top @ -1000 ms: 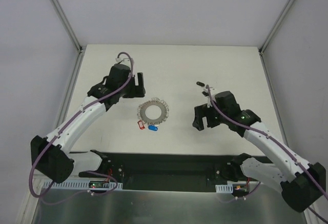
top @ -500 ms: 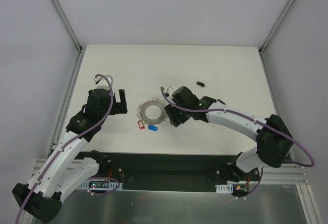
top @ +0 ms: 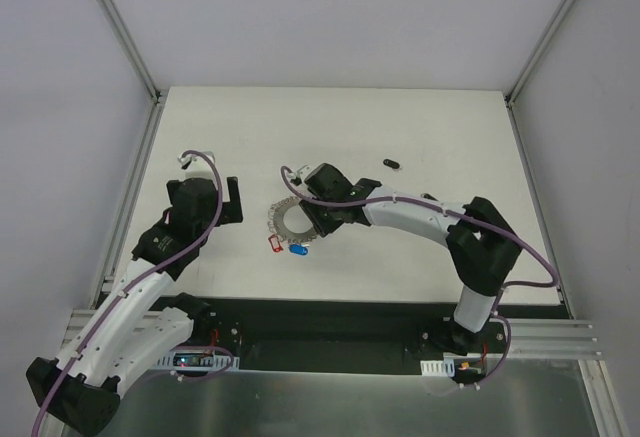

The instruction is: Put the keys on the keyring

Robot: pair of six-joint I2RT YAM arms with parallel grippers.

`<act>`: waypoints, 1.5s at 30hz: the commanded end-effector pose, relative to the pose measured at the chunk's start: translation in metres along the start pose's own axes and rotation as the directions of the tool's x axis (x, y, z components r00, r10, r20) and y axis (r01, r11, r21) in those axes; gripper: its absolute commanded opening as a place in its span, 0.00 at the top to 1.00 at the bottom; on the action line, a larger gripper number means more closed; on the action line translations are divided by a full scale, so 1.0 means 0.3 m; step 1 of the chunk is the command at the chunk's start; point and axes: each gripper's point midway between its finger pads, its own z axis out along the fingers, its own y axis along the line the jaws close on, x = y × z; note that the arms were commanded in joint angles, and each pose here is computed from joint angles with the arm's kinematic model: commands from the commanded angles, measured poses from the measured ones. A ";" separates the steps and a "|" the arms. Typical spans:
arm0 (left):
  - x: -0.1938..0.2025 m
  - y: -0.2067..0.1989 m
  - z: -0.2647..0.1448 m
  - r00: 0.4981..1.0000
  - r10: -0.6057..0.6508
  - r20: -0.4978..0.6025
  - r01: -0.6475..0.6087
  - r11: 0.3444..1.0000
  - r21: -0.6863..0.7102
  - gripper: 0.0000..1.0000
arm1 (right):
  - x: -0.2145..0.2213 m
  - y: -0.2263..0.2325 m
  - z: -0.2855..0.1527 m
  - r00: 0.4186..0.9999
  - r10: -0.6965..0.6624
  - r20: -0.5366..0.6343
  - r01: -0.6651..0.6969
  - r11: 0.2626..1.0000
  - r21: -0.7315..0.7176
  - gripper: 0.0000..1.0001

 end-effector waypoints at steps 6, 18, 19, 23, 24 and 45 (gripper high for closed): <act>-0.026 0.022 0.005 1.000 0.004 0.029 -0.003 0.999 -0.038 0.05 | -0.076 -0.005 0.058 0.999 -0.034 0.018 0.033 0.999 0.044 0.71; -0.017 0.011 0.016 1.000 0.019 0.010 -0.019 0.999 -0.026 0.05 | -0.031 -0.009 0.119 0.998 -0.044 -0.038 0.045 0.998 0.045 0.80; -0.013 0.011 0.017 1.000 0.023 0.005 -0.023 0.999 -0.025 0.05 | -0.029 -0.011 0.122 0.998 -0.044 -0.041 0.046 0.998 0.049 0.80; -0.014 0.008 0.018 1.000 0.024 0.004 -0.024 0.999 -0.022 0.05 | -0.024 -0.016 0.124 0.998 -0.045 -0.044 0.048 0.997 0.059 0.80; -0.011 0.008 0.020 1.000 0.024 0.002 -0.024 0.999 -0.023 0.06 | -0.023 -0.019 0.126 0.998 -0.044 -0.046 0.047 0.997 0.062 0.81; -0.043 -0.152 -0.045 0.998 -0.006 0.056 -0.010 0.960 0.280 0.07 | -0.256 -0.007 -0.190 0.950 -0.129 0.283 0.118 0.991 0.056 0.99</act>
